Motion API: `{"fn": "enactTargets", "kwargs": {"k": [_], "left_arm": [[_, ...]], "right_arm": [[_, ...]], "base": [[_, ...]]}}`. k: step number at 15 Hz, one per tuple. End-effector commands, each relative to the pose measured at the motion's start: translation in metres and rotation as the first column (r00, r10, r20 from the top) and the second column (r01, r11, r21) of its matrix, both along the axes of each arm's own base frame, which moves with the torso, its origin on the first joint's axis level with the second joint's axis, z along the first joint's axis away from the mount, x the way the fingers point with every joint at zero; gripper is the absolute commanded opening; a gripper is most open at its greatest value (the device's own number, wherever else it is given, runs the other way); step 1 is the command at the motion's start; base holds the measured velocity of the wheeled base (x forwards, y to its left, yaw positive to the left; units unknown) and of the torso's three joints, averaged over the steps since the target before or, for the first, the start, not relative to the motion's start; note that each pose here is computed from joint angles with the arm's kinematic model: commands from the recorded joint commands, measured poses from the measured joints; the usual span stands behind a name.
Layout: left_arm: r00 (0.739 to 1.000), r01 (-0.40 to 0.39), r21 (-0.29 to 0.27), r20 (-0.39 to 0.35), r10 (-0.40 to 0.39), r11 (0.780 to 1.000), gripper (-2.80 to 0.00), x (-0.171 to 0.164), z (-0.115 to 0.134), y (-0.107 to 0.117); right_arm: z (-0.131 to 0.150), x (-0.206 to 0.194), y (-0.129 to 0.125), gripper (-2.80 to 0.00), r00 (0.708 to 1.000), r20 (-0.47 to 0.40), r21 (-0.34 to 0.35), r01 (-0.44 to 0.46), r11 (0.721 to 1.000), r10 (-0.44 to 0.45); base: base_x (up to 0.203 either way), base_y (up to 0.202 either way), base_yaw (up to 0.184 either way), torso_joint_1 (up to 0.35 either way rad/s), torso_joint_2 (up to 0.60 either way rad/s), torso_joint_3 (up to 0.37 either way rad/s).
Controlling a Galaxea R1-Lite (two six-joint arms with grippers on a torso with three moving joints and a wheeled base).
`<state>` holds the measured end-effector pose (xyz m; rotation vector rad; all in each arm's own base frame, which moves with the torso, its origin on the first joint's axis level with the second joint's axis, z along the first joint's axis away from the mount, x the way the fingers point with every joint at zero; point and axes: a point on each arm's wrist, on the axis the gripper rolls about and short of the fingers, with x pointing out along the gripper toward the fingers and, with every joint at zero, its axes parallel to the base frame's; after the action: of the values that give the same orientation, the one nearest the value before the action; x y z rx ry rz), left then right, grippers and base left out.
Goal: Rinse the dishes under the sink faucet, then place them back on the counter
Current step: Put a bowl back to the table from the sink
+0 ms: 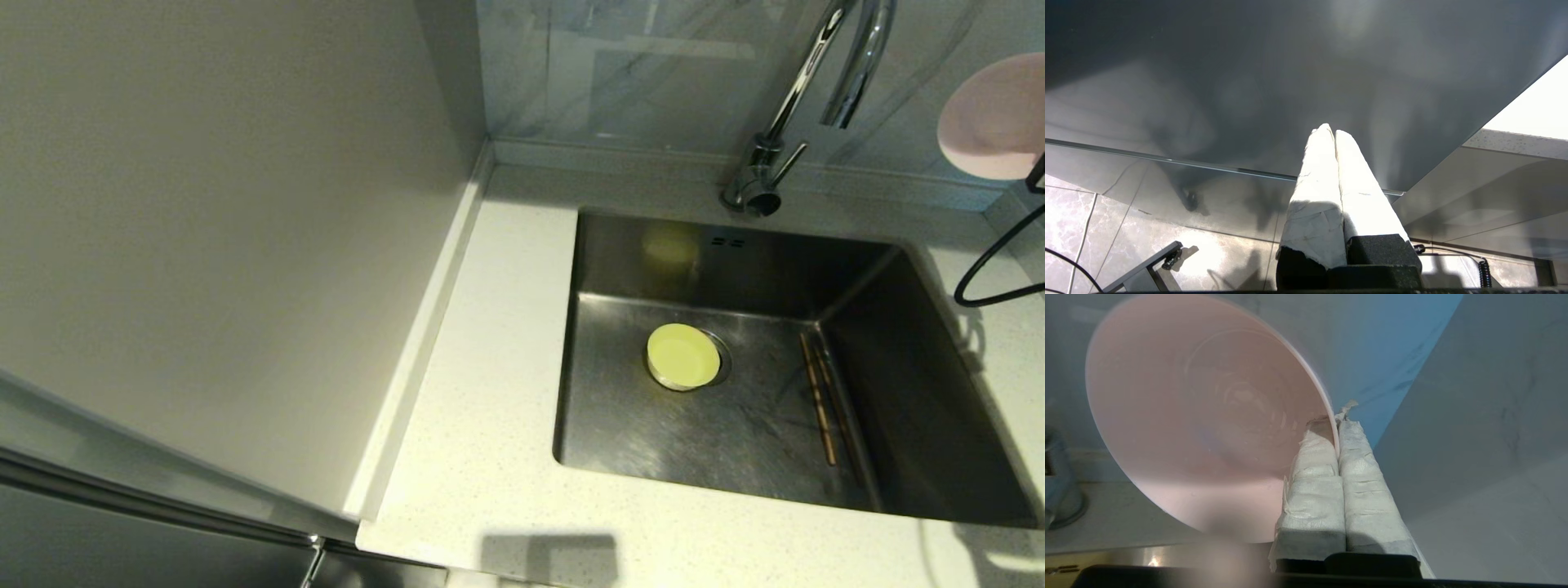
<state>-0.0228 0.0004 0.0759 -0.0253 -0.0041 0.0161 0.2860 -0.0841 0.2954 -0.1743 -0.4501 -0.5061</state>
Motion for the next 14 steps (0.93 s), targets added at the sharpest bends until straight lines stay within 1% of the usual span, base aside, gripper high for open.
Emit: {"fn": "enactTargets", "kwargs": {"k": [1, 3, 5, 7, 8, 9, 10, 11, 12, 13, 14], "left_arm": [[1.000, -0.001, -0.001, 0.004, 0.001, 1.000, -2.80, 0.000, 0.000, 0.000], [1.000, -0.001, -0.001, 0.004, 0.001, 1.000, -2.80, 0.000, 0.000, 0.000], [1.000, -0.001, -0.001, 0.004, 0.001, 1.000, -2.80, 0.000, 0.000, 0.000], [1.000, -0.001, -0.001, 0.004, 0.001, 1.000, -2.80, 0.000, 0.000, 0.000], [1.000, -0.001, -0.001, 0.004, 0.001, 1.000, -2.80, 0.000, 0.000, 0.000], [1.000, -0.001, -0.001, 0.004, 0.001, 1.000, -2.80, 0.000, 0.000, 0.000], [1.000, -0.001, -0.001, 0.004, 0.001, 1.000, -2.80, 0.000, 0.000, 0.000], [1.000, -0.001, -0.001, 0.004, 0.001, 1.000, -2.80, 0.000, 0.000, 0.000], [1.000, -0.001, -0.001, 0.004, 0.001, 1.000, -2.80, 0.000, 0.000, 0.000], [1.000, -0.001, -0.001, 0.004, 0.001, 1.000, -2.80, 0.000, 0.000, 0.000], [1.000, -0.001, -0.001, 0.004, 0.001, 1.000, -2.80, 0.000, 0.000, 0.000]], "right_arm": [[0.003, -0.012, 0.003, -2.80, 0.998, 0.065, -0.027, -0.008, 1.000, 0.010], [-0.005, -0.015, 0.004, -2.80, 0.999, 0.038, -0.022, -0.010, 1.000, 0.011], [0.009, -0.016, 0.005, -2.80, 0.996, 0.089, -0.038, -0.008, 0.999, 0.012], [0.000, -0.017, 0.005, -2.80, 0.998, 0.055, -0.032, -0.011, 0.999, 0.013], [0.002, -0.017, 0.005, -2.80, 0.998, 0.063, -0.035, -0.012, 0.999, 0.014], [-0.004, -0.017, 0.005, -2.80, 0.999, 0.032, -0.027, -0.013, 1.000, 0.014], [-0.007, -0.015, 0.004, -2.80, 1.000, -0.011, -0.015, -0.013, 1.000, 0.013], [-0.007, -0.013, 0.003, -2.80, 0.997, -0.077, 0.005, -0.010, 1.000, 0.011], [-0.007, -0.011, -0.002, -2.80, 0.985, -0.173, 0.035, 0.005, 0.999, 0.001], [-0.007, -0.010, -0.007, -2.80, 0.962, -0.275, 0.070, 0.022, 0.997, -0.002], [-0.008, -0.010, -0.011, -2.80, 0.919, -0.395, 0.122, 0.047, 0.991, 0.005]], "base": [[0.000, 0.000, 0.000, 0.000, 0.00, 0.000], [0.000, 0.000, 0.000, 0.000, 0.00, 0.000], [0.000, 0.000, 0.000, 0.000, 0.00, 0.000], [0.000, 0.000, 0.000, 0.000, 0.00, 0.000], [0.000, 0.000, 0.000, 0.000, 0.00, 0.000], [0.000, 0.000, 0.000, 0.000, 0.00, 0.000], [0.000, 0.000, 0.000, 0.000, 0.00, 0.000], [0.000, 0.000, 0.000, 0.000, 0.00, 0.000], [0.000, 0.000, 0.000, 0.000, 0.00, 0.000], [0.000, 0.000, 0.000, 0.000, 0.00, 0.000], [0.000, 0.000, 0.000, 0.000, 0.00, 0.000]]}}
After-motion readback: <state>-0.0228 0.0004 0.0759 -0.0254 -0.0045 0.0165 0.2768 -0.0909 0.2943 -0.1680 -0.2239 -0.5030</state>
